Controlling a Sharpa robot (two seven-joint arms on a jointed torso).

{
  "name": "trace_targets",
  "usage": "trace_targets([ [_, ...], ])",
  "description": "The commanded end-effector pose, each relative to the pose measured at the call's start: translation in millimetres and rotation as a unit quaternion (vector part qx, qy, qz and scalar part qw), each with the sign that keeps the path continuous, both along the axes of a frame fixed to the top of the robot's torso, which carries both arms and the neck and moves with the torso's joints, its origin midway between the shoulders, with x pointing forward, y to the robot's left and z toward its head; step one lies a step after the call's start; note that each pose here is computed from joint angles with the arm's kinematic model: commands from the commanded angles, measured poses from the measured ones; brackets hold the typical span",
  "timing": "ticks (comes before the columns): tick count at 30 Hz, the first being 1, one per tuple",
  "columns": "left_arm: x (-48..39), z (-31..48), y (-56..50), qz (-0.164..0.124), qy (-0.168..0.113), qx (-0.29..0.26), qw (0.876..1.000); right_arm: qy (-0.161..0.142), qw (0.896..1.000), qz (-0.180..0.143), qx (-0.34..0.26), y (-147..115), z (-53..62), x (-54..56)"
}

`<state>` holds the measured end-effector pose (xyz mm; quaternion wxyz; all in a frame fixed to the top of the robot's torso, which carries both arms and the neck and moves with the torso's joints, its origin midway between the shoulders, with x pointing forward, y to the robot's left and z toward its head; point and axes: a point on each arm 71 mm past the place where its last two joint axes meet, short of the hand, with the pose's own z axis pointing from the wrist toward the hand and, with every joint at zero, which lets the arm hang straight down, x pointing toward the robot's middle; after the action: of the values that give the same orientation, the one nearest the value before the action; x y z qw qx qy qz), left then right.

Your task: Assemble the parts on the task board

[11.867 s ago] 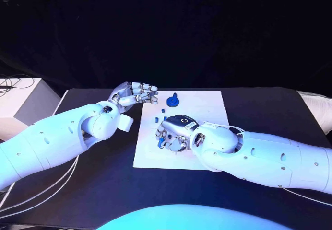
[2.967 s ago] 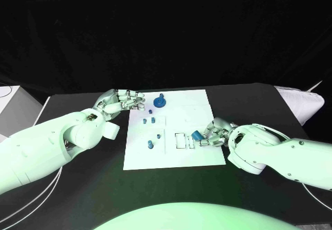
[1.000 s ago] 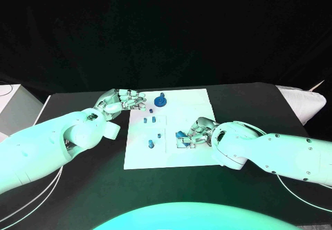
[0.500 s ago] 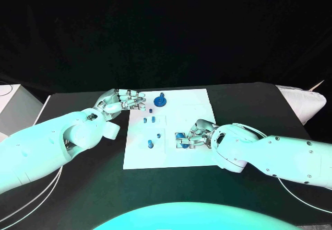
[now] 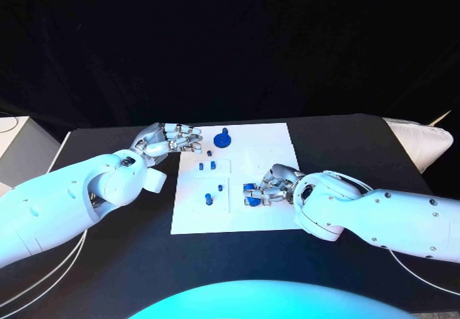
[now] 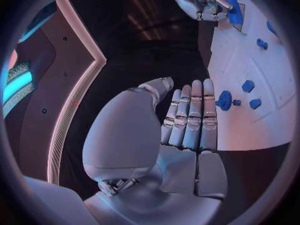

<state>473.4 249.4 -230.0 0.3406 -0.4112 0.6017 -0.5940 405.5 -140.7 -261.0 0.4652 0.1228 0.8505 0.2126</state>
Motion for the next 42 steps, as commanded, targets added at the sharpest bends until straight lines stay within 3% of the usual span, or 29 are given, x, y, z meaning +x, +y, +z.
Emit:
trace_targets([
  [1,-0.6,0.5,-1.8,-0.006,-0.001,-0.007,1.000,-0.007,1.000,0.028,0.009,4.5,2.2,-3.5],
  [17,-0.2,0.1,-0.6,-0.004,0.000,-0.006,1.000,-0.007,0.999,0.034,0.002,-2.6,2.7,-5.0],
  [29,-0.2,-0.1,0.3,-0.003,0.001,-0.005,1.000,-0.004,0.998,0.057,0.008,-5.7,4.1,-8.6],
  [42,-0.3,-0.1,0.3,-0.003,0.001,-0.005,1.000,-0.008,0.999,0.040,0.000,-11.1,2.1,-3.1],
])
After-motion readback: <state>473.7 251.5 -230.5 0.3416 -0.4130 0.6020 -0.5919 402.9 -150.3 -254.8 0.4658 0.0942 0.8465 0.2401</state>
